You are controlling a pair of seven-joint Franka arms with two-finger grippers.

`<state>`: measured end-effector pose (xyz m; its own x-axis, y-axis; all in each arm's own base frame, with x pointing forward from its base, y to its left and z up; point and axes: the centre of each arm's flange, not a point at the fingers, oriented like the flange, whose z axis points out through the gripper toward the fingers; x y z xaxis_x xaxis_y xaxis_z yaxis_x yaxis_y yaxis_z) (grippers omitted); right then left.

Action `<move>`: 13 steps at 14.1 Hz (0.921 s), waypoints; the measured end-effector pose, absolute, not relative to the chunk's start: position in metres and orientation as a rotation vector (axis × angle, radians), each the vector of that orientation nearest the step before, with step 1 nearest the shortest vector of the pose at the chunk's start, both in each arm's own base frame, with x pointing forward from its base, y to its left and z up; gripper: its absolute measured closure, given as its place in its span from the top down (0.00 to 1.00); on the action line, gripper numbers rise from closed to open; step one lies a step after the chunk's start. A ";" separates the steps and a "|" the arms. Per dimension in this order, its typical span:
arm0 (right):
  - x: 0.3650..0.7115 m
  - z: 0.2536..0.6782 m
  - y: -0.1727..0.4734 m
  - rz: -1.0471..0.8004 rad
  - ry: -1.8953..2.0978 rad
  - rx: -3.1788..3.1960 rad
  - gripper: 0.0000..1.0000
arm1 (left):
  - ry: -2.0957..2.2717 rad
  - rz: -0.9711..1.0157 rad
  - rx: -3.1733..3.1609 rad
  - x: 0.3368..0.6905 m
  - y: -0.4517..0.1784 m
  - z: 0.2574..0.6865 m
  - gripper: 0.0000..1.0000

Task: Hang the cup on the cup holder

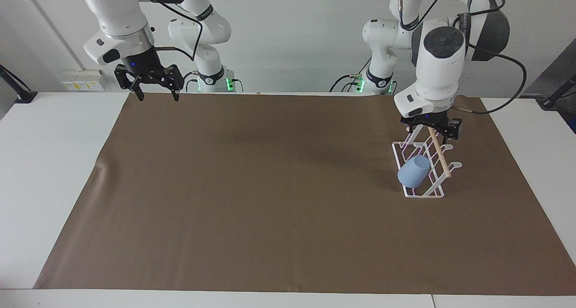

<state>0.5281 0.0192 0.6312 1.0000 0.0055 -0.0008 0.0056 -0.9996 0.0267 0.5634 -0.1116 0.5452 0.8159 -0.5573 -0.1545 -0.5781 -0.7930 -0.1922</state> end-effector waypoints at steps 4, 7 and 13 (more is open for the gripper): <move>0.528 0.629 0.019 -0.007 0.009 3.115 1.00 | 0.616 0.067 -2.930 0.547 -0.074 0.583 1.00; 0.528 0.629 0.019 -0.010 0.009 3.115 1.00 | 0.363 0.022 -3.009 0.535 -0.057 0.606 1.00; 0.527 0.628 0.019 -0.013 0.009 3.114 1.00 | 0.231 -0.052 -3.080 0.535 -0.034 0.636 1.00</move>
